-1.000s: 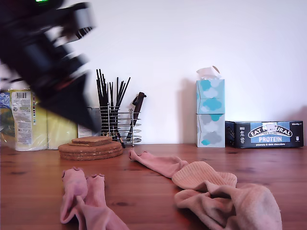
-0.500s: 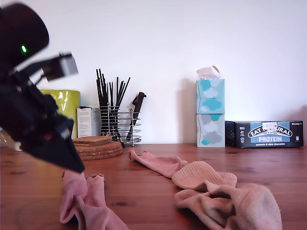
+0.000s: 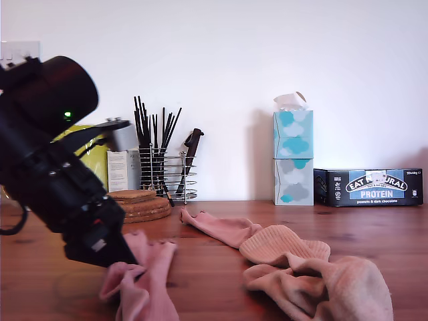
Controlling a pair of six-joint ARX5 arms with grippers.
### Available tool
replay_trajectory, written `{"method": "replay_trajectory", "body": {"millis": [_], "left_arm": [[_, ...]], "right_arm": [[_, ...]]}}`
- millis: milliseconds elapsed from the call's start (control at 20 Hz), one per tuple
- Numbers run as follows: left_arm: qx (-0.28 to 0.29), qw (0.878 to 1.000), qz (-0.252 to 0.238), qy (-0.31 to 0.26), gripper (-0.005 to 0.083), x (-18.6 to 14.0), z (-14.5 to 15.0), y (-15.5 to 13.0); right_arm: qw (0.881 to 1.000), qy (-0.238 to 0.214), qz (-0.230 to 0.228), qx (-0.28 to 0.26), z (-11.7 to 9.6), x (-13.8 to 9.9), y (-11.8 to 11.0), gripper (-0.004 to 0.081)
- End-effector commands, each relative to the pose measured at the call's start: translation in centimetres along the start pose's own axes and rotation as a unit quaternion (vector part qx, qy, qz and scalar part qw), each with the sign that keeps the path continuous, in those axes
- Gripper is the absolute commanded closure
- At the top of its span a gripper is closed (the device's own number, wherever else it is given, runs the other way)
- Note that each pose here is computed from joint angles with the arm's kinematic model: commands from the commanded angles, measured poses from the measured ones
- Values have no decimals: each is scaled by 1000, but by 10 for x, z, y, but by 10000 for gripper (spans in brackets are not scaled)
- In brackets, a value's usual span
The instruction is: Pair up the socks based on colour and pattern, by placing each sock on top of its pair
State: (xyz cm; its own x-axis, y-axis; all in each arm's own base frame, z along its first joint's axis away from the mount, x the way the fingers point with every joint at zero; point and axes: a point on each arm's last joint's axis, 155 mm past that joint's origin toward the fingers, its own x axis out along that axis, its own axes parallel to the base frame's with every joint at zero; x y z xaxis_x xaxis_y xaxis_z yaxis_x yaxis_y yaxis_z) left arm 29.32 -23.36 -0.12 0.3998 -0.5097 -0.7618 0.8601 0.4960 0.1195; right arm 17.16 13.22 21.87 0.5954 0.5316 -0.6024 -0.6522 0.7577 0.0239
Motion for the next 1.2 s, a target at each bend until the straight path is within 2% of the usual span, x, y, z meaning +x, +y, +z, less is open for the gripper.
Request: {"method": "replay_trajectory", "body": {"millis": [0,150,350,600,650,750,800,850,900,1000,1050,1150], "left_arm": [[7,1000,-19,4,797,6,-3,-8],[11,999,-27,-16,797,5,14,-6],[20,999,-10,-29,797,0,38,8],[47,996,-7,-76,790,-22,108,28],[39,996,-4,-83,750,-28,123,34],[11,996,-7,-88,548,-39,143,40],[20,995,-3,-96,469,-44,154,42],[67,992,-3,-107,433,-47,164,39],[152,982,2,-114,431,-48,172,32],[251,960,5,-123,403,-48,184,18],[261,958,6,-118,378,-43,185,16],[249,964,8,-93,358,-32,183,18]], "right_arm": [[1000,-3,5,-2,-1,1,2,783],[1000,-3,5,-2,-1,1,2,783],[1000,-3,5,-1,-1,1,2,783],[1000,-2,5,0,-1,1,2,783],[1000,-2,5,0,-1,1,2,783],[1000,-3,5,-1,-1,1,2,783],[1000,-3,5,-2,0,1,2,783],[1000,-4,5,-2,0,1,2,783],[1000,-7,5,-2,1,1,2,783],[1000,-9,9,-3,3,1,4,783],[1000,-10,16,-2,3,1,6,783],[1000,-12,18,-2,4,1,7,783]]}}
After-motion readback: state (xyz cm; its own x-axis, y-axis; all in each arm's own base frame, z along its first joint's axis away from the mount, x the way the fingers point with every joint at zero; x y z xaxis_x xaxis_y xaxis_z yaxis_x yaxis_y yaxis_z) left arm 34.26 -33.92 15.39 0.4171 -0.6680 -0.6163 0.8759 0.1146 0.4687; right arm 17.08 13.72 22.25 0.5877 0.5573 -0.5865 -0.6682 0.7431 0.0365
